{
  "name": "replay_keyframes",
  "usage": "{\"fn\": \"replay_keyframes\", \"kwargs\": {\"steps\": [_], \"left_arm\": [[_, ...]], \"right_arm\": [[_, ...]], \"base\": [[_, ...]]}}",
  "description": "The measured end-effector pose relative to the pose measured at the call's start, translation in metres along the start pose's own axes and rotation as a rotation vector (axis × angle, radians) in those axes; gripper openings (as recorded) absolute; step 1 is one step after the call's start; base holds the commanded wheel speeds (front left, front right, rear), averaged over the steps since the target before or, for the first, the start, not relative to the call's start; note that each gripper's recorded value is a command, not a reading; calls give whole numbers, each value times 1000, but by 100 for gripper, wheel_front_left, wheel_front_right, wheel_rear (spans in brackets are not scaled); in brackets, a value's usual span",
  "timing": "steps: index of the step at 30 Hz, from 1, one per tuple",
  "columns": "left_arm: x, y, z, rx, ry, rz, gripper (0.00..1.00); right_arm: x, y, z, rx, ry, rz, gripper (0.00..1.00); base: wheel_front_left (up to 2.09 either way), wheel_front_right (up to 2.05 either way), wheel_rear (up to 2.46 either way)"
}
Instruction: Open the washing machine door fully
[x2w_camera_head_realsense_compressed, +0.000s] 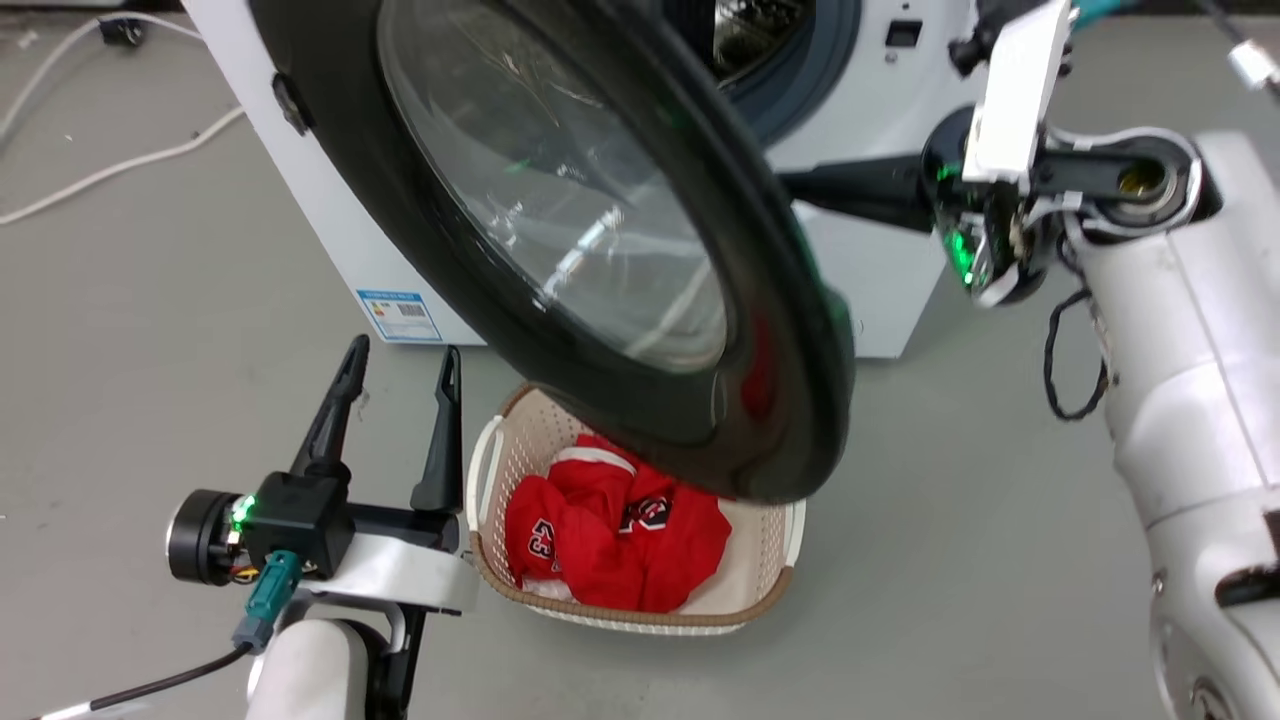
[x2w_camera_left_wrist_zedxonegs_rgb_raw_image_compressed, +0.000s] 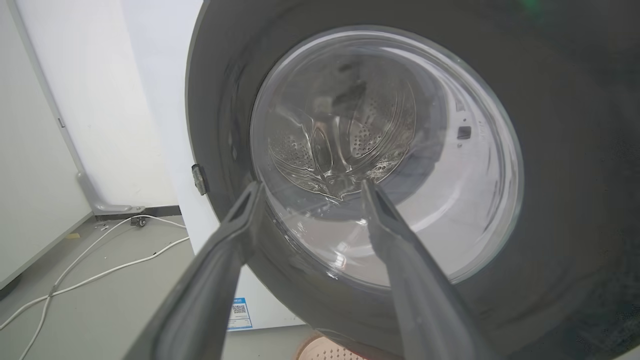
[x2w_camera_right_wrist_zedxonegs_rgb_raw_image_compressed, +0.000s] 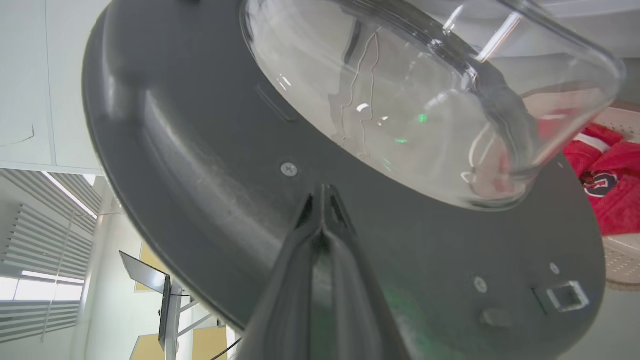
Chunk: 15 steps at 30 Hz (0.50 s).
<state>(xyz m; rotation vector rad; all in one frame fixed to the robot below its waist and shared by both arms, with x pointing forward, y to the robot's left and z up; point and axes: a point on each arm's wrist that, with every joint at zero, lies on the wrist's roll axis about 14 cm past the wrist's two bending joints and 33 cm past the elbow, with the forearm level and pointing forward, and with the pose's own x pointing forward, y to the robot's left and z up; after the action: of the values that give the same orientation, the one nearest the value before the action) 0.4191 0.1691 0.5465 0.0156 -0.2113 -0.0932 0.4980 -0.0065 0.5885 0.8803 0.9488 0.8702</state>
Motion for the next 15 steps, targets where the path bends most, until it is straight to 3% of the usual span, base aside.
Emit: {"fn": "replay_keyframes", "kwargs": {"steps": [15], "left_arm": [[-33, 7, 20, 9, -26, 41, 100]], "right_arm": [[20, 31, -92, -52, 186, 136, 0]], "base": [[0, 0, 0]]}}
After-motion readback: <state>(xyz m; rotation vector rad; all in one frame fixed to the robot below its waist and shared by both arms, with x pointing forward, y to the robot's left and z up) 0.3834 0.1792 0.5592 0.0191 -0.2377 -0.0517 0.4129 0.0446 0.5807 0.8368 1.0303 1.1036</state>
